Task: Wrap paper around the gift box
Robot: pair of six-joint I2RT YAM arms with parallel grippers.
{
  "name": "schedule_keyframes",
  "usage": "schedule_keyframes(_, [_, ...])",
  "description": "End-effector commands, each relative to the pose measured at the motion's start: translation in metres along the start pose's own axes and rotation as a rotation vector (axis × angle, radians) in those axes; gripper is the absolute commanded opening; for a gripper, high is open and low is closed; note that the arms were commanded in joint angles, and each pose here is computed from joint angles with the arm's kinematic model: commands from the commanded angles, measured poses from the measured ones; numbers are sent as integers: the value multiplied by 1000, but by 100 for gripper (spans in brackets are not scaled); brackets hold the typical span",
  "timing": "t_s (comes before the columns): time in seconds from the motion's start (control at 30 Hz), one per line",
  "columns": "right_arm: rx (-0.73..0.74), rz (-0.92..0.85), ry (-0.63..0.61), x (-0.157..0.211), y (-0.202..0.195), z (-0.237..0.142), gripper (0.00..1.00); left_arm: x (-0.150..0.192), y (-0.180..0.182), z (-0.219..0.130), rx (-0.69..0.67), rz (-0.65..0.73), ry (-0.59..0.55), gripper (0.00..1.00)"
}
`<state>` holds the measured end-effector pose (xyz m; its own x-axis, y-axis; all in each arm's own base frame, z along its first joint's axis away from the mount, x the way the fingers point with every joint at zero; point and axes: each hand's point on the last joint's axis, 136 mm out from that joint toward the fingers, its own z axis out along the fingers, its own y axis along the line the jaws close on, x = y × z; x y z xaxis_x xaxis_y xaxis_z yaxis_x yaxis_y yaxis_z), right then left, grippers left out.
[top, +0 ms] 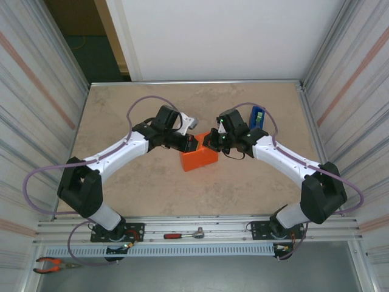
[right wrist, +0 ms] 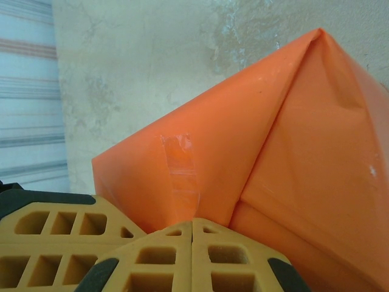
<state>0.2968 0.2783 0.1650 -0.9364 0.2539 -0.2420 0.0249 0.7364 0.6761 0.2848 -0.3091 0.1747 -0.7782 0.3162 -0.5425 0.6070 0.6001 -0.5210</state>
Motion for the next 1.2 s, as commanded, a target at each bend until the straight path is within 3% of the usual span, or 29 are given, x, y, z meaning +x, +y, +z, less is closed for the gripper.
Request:
schedule_keyframes(0.0, [245, 85, 146, 47, -69, 15, 0, 9, -1, 1, -11, 38, 19, 0])
schedule_keyframes(0.4, [131, 64, 147, 38, -35, 9, 0, 29, 19, 8, -143, 97, 97, 0])
schedule_keyframes(0.7, [58, 61, 127, 23, -12, 0, 12, 33, 21, 10, -145, 100, 107, 0])
schedule_keyframes(1.17, [5, 55, 125, 12, 0, -5, 14, 38, 25, 14, -148, 97, 124, 0])
